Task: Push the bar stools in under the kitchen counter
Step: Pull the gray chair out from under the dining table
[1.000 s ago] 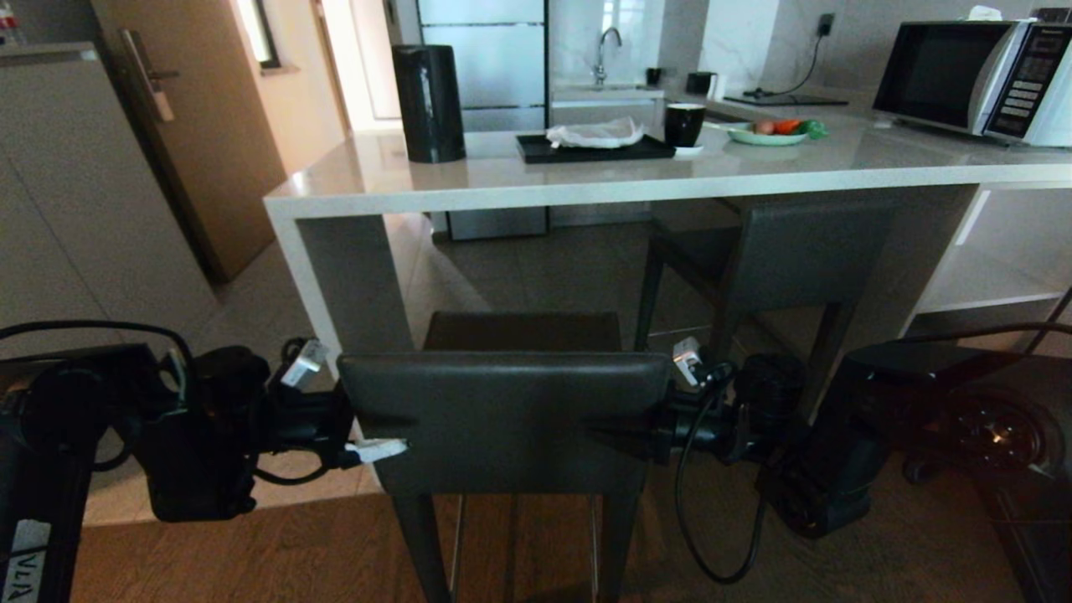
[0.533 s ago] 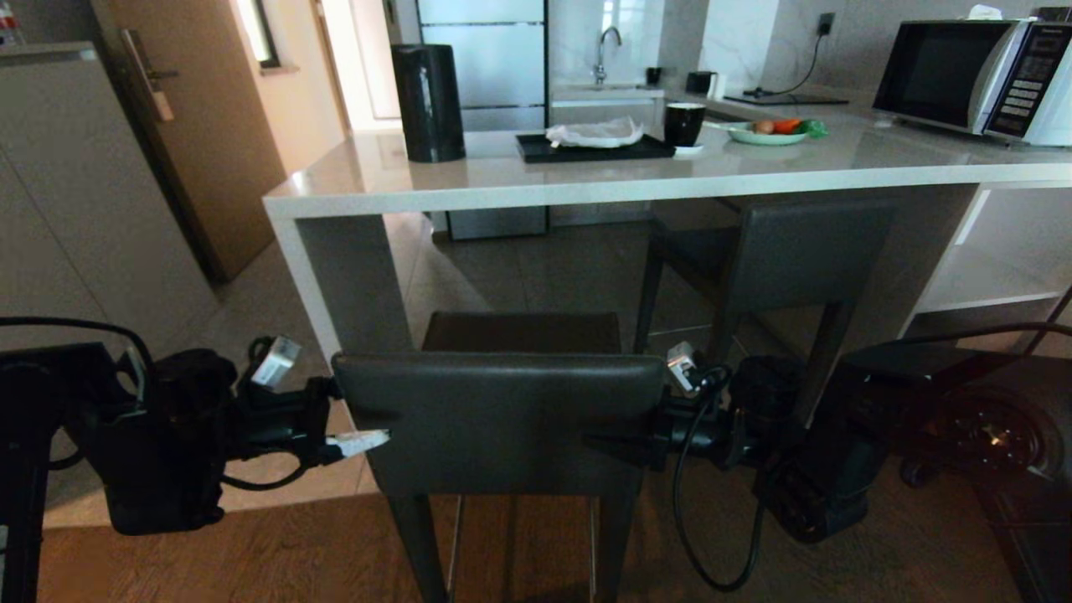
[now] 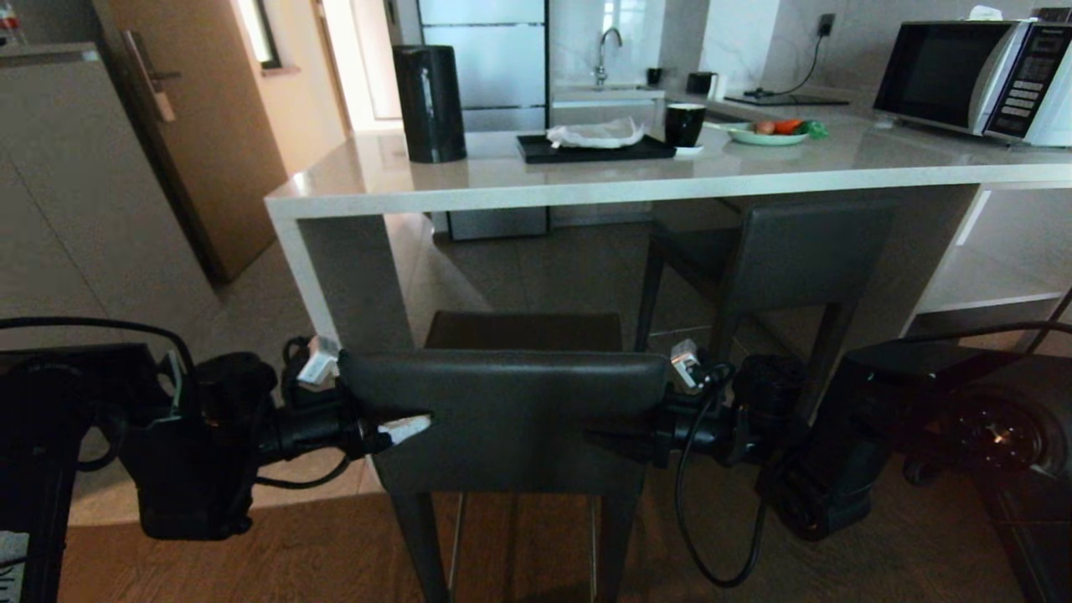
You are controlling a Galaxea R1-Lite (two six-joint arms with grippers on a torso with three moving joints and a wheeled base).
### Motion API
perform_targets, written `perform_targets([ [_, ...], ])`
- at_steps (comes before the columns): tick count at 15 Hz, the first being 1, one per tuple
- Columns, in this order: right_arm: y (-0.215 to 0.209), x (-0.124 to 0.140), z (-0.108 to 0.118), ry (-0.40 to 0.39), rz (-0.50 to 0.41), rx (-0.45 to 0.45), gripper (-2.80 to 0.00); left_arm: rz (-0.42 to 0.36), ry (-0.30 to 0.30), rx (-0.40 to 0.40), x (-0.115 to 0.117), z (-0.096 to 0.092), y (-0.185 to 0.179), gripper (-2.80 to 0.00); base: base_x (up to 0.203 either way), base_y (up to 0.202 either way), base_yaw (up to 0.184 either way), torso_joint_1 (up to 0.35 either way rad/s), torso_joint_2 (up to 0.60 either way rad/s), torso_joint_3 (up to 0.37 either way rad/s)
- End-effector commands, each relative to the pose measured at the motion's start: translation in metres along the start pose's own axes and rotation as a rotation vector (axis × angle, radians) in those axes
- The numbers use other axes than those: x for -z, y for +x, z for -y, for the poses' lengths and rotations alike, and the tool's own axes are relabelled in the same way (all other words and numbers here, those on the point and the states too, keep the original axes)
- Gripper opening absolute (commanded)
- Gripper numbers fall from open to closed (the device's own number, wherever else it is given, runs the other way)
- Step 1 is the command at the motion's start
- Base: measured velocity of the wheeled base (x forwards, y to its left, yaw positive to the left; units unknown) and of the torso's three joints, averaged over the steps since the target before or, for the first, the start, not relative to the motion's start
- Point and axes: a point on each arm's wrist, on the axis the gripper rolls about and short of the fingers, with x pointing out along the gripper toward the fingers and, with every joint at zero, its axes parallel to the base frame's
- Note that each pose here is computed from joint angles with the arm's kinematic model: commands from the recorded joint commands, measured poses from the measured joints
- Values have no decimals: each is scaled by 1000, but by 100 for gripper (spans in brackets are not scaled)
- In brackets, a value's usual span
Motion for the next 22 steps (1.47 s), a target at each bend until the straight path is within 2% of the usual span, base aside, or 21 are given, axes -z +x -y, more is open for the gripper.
perform_targets([
  [1,0,1,0,-4,3,-6,0,-2,-2,3,4,0,5,0,0,0,0,0,0,0],
  [4,0,2,2,-2,3,-4,0,-1,-3,2,7,-5,4,0,0,0,0,0,0,0],
  [6,0,2,1,-1,1,-4,0,1,0,33,8,-7,2,0,-65,0,-1,5,1,-1],
  [8,0,2,2,-2,3,-4,0,2,1,55,9,-8,2,0,-191,0,-3,13,5,1],
  [15,2,2,4,-6,7,-4,0,11,16,49,5,-9,5,0,-186,0,-3,2,0,4],
  [18,2,2,4,-6,7,-5,0,25,42,44,0,-16,7,0,-38,0,-4,-3,1,2],
  [20,1,2,4,-6,7,-3,0,38,56,27,-2,-27,1,0,0,0,0,0,0,0],
  [22,2,2,5,-7,8,-3,0,41,50,37,-4,-32,-7,0,0,0,0,0,0,0],
])
